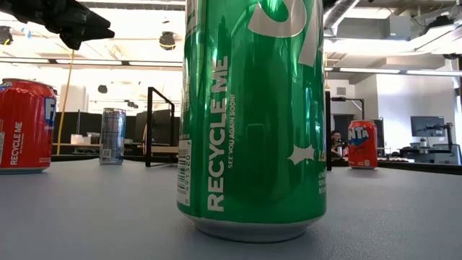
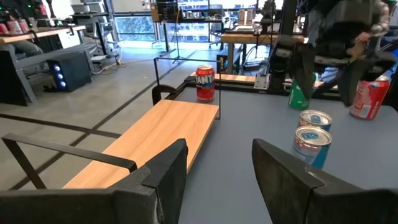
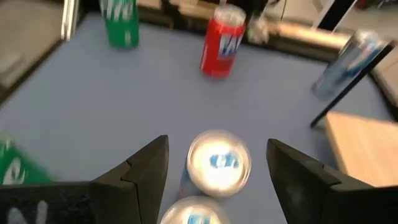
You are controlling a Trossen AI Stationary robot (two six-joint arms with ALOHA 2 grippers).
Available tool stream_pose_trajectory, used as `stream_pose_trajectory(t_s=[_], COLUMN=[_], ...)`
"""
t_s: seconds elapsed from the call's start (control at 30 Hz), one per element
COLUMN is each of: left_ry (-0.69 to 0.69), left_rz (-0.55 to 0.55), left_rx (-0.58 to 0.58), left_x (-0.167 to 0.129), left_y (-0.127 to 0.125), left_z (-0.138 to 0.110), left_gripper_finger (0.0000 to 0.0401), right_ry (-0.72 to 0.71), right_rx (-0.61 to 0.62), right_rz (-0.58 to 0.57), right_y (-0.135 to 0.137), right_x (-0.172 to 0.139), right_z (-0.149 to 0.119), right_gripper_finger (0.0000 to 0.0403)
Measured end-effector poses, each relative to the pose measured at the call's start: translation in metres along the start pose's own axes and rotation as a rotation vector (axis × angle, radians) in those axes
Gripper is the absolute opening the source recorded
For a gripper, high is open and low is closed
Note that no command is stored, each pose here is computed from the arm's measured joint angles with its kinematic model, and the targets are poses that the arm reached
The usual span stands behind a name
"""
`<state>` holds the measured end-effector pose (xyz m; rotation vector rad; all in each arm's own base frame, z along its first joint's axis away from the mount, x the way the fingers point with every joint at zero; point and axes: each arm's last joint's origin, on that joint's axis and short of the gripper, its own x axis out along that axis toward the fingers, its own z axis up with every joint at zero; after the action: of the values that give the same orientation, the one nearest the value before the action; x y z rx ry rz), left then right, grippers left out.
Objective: Place canned beverage on shelf
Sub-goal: Put the bottom right blue soda can on the shelf
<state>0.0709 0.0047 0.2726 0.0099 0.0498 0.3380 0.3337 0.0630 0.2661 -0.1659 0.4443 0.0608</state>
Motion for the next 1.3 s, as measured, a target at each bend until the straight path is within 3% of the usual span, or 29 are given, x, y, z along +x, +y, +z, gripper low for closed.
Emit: stream_pose_trajectory(t_s=[0.2,0.3,0.47,0.63,0.97,1.1,1.3], left_ry=[0.005,0.005,0.004,0.004,0.004,0.005,0.010], left_rz=[0.000,0.001,0.001,0.001,0.002,0.002,0.003], left_rx=[0.002,0.001,0.001,0.002,0.002,0.003,0.002], left_x=[0.000,0.000,0.000,0.000,0.000,0.000,0.000], left_y=[0.000,0.000,0.000,0.000,0.000,0.000,0.000], left_z=[-0.001,-0.001,-0.001,-0.001,-0.001,-0.001,-0.001], left_gripper_finger=[0.0171,0.0171,0.0171,0.0171,0.0171,0.0171,0.0171], right_ry=[-0.129,-0.022,0.150,0.243,0.361,0.424,0.508], right_rx=[0.053,0.075,0.084,0.067,0.128,0.101,-0.101], right_rz=[0.001,0.007,-0.091,-0.110,-0.144,-0.130,-0.120], right_y=[0.002,0.003,0.005,0.013,0.003,0.004,0.010], right_x=[-0.002,-0.007,-0.022,-0.035,-0.032,-0.020,0.007], right_z=[0.015,0.019,0.034,0.047,0.037,0.028,0.010], right_gripper_finger=[0.0260,0.0260,0.0260,0.0261,0.0261,0.0261,0.0261])
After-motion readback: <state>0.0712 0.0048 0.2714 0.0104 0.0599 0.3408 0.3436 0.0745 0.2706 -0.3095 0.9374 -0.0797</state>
